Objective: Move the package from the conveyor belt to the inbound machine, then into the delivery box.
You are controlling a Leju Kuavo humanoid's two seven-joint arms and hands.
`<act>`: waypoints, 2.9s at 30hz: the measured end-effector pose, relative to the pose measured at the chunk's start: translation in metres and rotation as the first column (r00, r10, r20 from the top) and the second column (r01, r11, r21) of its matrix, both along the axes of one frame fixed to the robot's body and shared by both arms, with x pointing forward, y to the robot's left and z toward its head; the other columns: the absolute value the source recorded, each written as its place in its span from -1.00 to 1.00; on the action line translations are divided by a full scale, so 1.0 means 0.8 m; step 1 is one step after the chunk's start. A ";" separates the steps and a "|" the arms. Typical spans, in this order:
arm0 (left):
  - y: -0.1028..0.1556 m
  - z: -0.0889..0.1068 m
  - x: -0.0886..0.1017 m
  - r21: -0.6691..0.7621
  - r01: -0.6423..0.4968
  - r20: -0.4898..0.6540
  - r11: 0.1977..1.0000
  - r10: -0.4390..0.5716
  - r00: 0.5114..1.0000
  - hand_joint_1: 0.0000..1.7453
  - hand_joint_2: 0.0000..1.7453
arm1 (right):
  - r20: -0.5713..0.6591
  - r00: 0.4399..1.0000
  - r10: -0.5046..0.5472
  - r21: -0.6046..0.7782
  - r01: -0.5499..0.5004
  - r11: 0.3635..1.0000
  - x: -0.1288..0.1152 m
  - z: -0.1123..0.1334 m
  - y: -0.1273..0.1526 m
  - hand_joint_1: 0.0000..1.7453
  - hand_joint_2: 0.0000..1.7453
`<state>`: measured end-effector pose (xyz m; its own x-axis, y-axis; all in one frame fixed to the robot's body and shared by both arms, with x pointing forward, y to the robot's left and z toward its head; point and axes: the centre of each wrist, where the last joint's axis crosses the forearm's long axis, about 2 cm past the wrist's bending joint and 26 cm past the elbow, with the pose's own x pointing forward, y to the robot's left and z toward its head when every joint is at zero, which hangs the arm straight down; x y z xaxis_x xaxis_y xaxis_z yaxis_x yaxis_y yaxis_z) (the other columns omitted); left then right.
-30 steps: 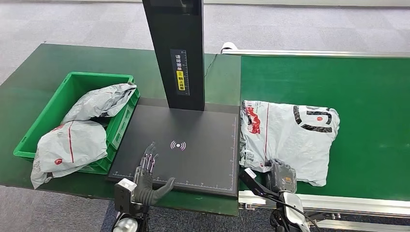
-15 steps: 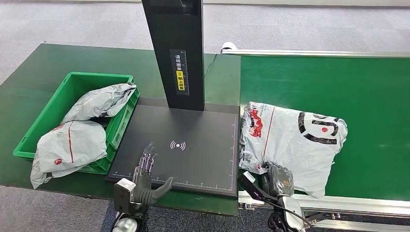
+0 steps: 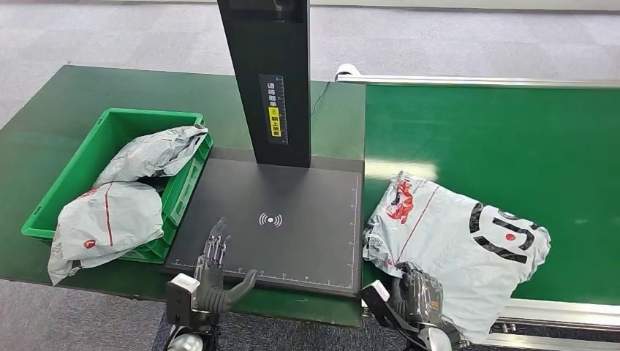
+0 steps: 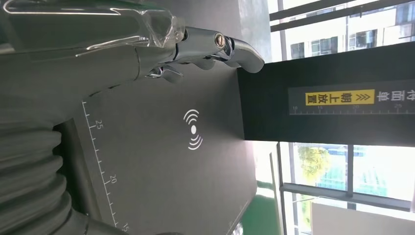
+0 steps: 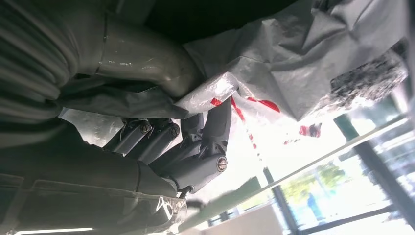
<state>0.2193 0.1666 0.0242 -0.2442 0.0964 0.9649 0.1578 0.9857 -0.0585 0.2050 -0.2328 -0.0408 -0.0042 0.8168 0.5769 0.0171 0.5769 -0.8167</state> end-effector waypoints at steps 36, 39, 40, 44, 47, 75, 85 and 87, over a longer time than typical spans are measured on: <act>0.008 0.011 0.006 -0.030 -0.027 0.035 0.999 0.028 0.999 -1.00 1.00 | 0.506 0.862 -0.041 -0.213 0.171 0.962 0.032 0.143 -0.061 1.00 1.00; 0.007 0.015 0.013 -0.034 -0.027 0.047 0.999 0.028 0.998 -1.00 1.00 | 0.553 0.833 0.017 -0.216 0.123 0.969 0.056 0.160 -0.049 1.00 1.00; 0.007 0.016 0.015 -0.036 -0.027 0.051 0.999 0.029 0.998 -1.00 1.00 | 0.569 0.821 0.038 -0.214 0.103 0.971 0.065 0.167 -0.044 1.00 1.00; 0.004 0.021 0.021 -0.043 -0.018 0.064 0.999 0.020 0.998 -1.00 1.00 | 0.630 0.768 0.112 -0.209 0.029 0.978 0.106 0.195 -0.019 1.00 1.00; 0.001 0.024 0.027 -0.045 -0.004 0.073 0.999 0.007 0.997 -1.00 1.00 | 0.665 0.730 0.159 -0.212 -0.019 0.977 0.133 0.217 -0.001 1.00 1.00; -0.022 0.032 0.048 -0.041 0.043 0.082 0.998 -0.039 0.996 -1.00 1.00 | 0.493 0.740 0.456 -0.019 -0.515 0.857 0.166 0.203 0.174 1.00 1.00; -0.031 0.031 0.045 -0.041 0.066 0.073 0.997 -0.063 0.995 -1.00 1.00 | 0.362 0.774 0.520 0.077 -0.580 0.811 0.127 0.154 0.198 1.00 1.00; -0.031 0.030 0.044 -0.042 0.069 0.070 0.997 -0.066 0.995 -1.00 1.00 | 0.352 0.772 0.529 0.078 -0.588 0.805 0.125 0.152 0.199 1.00 1.00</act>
